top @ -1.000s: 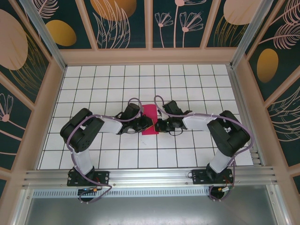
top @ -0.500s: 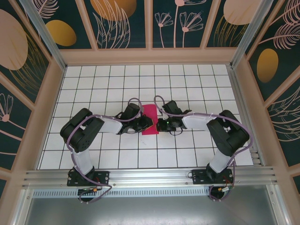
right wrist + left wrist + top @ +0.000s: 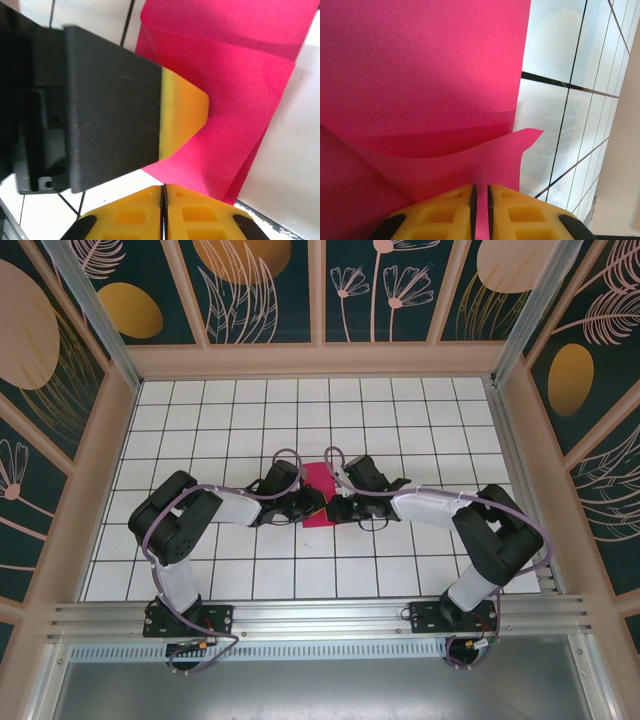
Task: Fold a paper plane with a square sheet of paper (pick it up from the middle)
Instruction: Fold the triangle a second time at the center of the table.
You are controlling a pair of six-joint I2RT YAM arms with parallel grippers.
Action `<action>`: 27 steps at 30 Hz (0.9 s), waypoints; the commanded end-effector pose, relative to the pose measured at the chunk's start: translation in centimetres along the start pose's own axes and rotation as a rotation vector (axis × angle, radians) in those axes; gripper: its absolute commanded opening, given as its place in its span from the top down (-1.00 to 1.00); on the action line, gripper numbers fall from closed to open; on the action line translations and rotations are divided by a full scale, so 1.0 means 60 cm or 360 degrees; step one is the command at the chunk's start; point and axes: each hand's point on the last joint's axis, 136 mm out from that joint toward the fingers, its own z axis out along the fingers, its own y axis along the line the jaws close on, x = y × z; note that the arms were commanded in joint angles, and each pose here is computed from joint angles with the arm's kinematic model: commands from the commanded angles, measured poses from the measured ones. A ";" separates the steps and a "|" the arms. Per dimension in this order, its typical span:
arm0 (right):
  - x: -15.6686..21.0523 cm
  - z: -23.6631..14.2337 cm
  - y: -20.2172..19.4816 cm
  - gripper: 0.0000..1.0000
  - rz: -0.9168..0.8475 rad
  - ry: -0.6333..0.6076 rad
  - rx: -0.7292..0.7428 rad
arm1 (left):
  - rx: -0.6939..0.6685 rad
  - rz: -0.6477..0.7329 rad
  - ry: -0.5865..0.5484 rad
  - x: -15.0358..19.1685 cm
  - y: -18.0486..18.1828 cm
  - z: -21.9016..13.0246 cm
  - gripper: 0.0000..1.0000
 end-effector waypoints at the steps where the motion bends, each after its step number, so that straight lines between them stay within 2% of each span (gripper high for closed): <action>1: 0.013 0.016 -0.006 0.81 -0.0018 0.0044 0.0004 | -0.0173 -0.0068 -0.0036 0.001 0.054 0.003 0.65; 10: 0.011 0.026 -0.047 0.84 0.0078 0.0037 0.0171 | -0.0173 -0.0068 -0.0036 0.002 0.054 0.002 0.65; 27: 0.035 0.028 -0.072 0.85 0.0169 0.0118 0.0192 | -0.0167 -0.0034 -0.0054 -0.006 0.045 0.001 0.64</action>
